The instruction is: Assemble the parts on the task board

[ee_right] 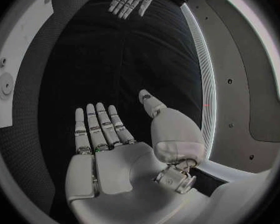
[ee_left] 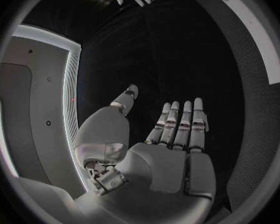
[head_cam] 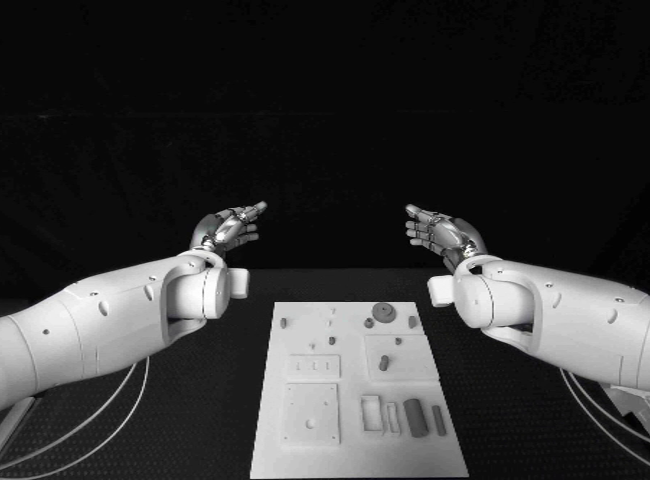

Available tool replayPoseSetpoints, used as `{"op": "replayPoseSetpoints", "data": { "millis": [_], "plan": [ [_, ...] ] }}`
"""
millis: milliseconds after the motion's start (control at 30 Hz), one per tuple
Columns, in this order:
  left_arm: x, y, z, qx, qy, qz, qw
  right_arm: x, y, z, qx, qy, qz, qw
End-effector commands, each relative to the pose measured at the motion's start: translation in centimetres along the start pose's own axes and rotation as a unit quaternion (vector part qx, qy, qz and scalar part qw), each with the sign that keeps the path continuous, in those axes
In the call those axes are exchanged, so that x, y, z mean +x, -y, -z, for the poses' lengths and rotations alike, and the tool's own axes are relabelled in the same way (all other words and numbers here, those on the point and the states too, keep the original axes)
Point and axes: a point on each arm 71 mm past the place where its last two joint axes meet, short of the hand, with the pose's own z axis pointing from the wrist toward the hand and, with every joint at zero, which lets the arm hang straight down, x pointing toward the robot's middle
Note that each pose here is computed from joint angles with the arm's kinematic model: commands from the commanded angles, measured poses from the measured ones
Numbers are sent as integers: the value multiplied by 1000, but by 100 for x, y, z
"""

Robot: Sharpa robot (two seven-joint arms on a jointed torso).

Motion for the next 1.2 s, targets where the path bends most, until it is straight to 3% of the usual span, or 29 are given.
{"op": "replayPoseSetpoints", "data": {
  "millis": [33,200,400,433,633,700,800,967,1033,1200],
  "plan": [
    [-5,29,-136,-48,-57,4,997,18,-16,-113,50,-95,-3,994],
    [-103,122,-273,-58,-59,-6,997,-87,-94,-237,68,-116,11,991],
    [-127,147,-305,-60,-60,-8,996,-133,-131,-285,75,-124,18,989],
    [-62,97,-269,-49,-94,-18,994,-239,-182,-392,-15,-117,247,962],
    [-112,98,-216,-37,-97,-25,994,-250,-183,-413,-34,-119,341,932],
    [-120,92,-183,-38,-114,-46,992,-238,-143,-403,-19,-143,380,914],
    [-142,97,-151,-33,-128,-56,990,-225,-138,-405,-24,-150,423,893],
    [-118,104,-76,-33,-148,-59,987,-192,-142,-376,-46,-161,490,856],
    [-105,115,-21,-31,-153,-64,986,-160,-150,-367,-60,-164,524,834],
    [-63,166,139,-27,-180,-53,982,-67,-168,-331,-89,-169,574,796]
  ]
}}
